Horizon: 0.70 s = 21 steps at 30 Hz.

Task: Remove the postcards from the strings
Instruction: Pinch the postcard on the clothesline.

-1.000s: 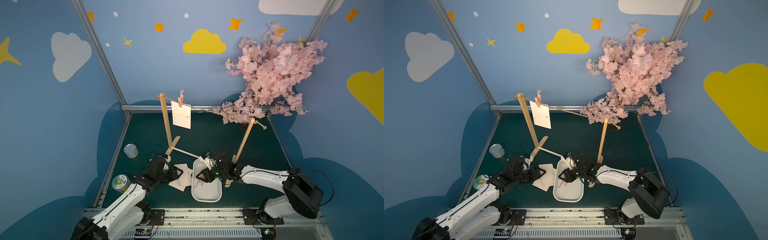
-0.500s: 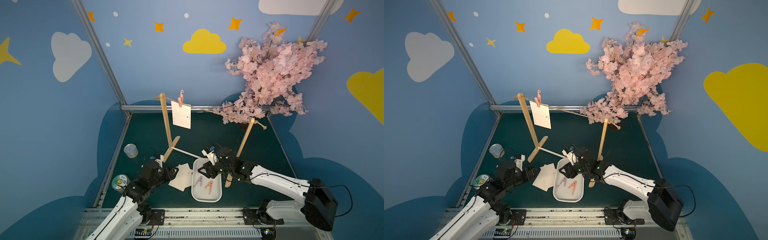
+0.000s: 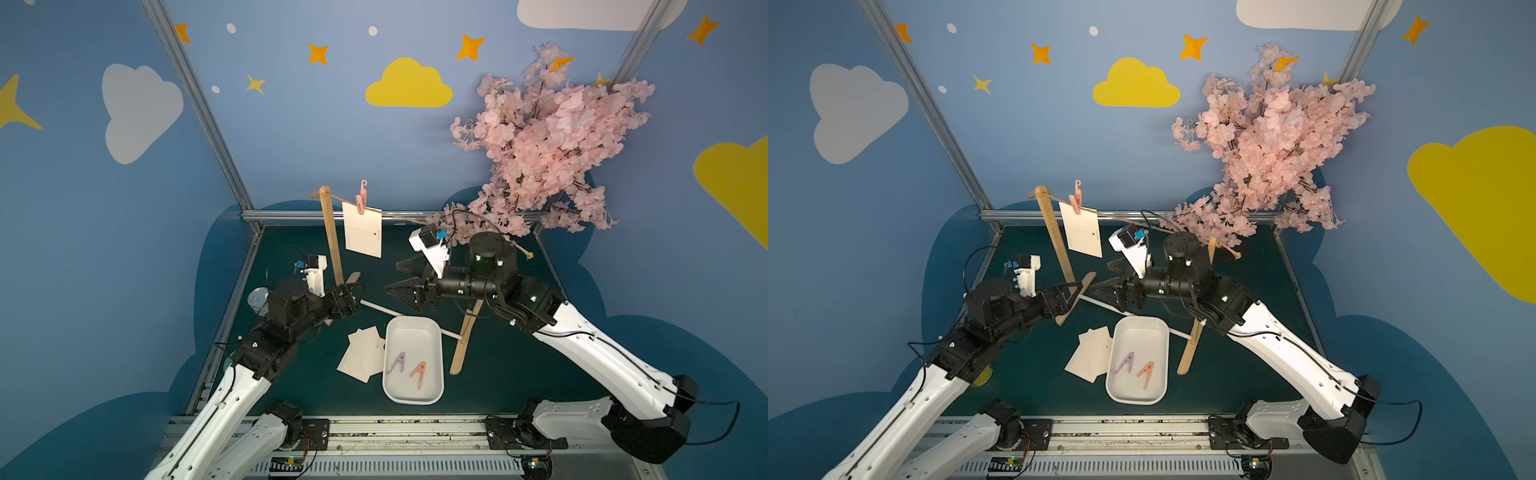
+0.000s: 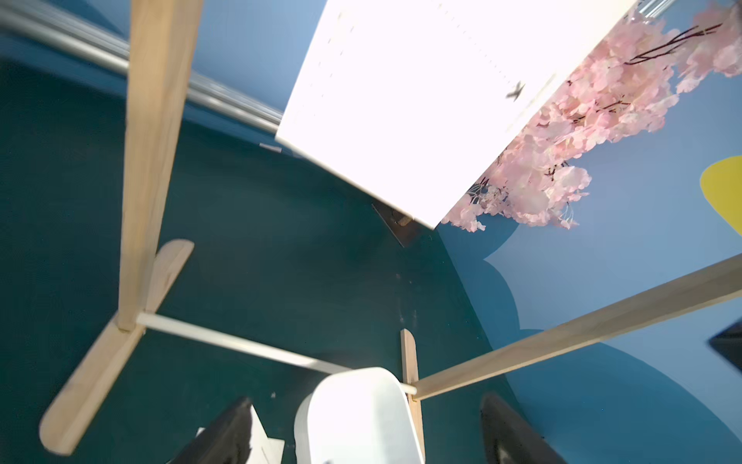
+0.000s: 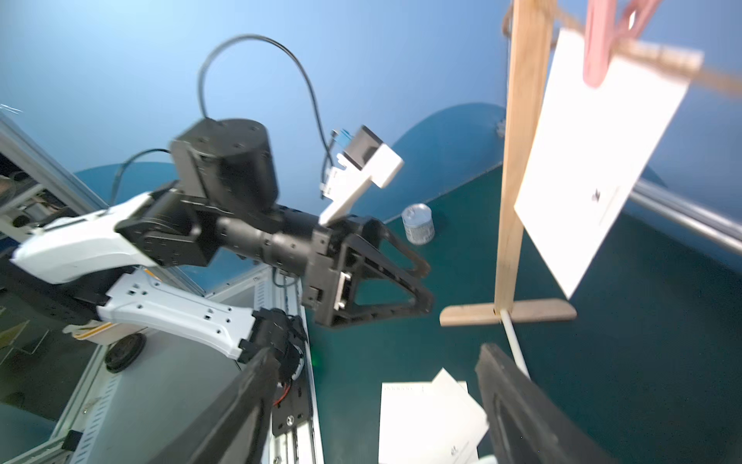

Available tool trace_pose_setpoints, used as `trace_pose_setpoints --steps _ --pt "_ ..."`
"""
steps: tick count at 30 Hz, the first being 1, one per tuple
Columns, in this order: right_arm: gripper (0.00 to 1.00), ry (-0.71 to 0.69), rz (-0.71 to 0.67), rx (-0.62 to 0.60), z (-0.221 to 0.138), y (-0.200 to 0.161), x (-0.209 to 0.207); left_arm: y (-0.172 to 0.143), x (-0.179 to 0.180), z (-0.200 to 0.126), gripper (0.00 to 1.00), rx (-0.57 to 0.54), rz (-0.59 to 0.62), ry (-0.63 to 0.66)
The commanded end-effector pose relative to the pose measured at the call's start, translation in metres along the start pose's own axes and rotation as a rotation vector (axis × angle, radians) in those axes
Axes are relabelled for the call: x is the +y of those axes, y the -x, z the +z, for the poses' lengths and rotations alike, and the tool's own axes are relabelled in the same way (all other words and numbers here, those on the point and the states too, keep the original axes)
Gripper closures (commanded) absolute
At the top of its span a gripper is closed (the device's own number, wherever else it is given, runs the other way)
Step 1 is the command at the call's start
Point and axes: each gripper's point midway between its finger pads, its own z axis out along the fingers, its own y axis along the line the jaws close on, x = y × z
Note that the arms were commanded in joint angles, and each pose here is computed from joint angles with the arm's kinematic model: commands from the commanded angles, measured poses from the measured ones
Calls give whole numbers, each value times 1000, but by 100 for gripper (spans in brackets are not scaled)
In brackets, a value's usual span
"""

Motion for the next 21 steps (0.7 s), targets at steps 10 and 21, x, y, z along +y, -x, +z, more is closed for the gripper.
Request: trace_pose_setpoints --steps 10,21 --pt "17 84 -53 -75 -7 75 -4 83 -22 3 3 -106 114 -75" --pt "17 154 -26 -105 5 106 -24 119 -28 16 1 -149 112 -176"
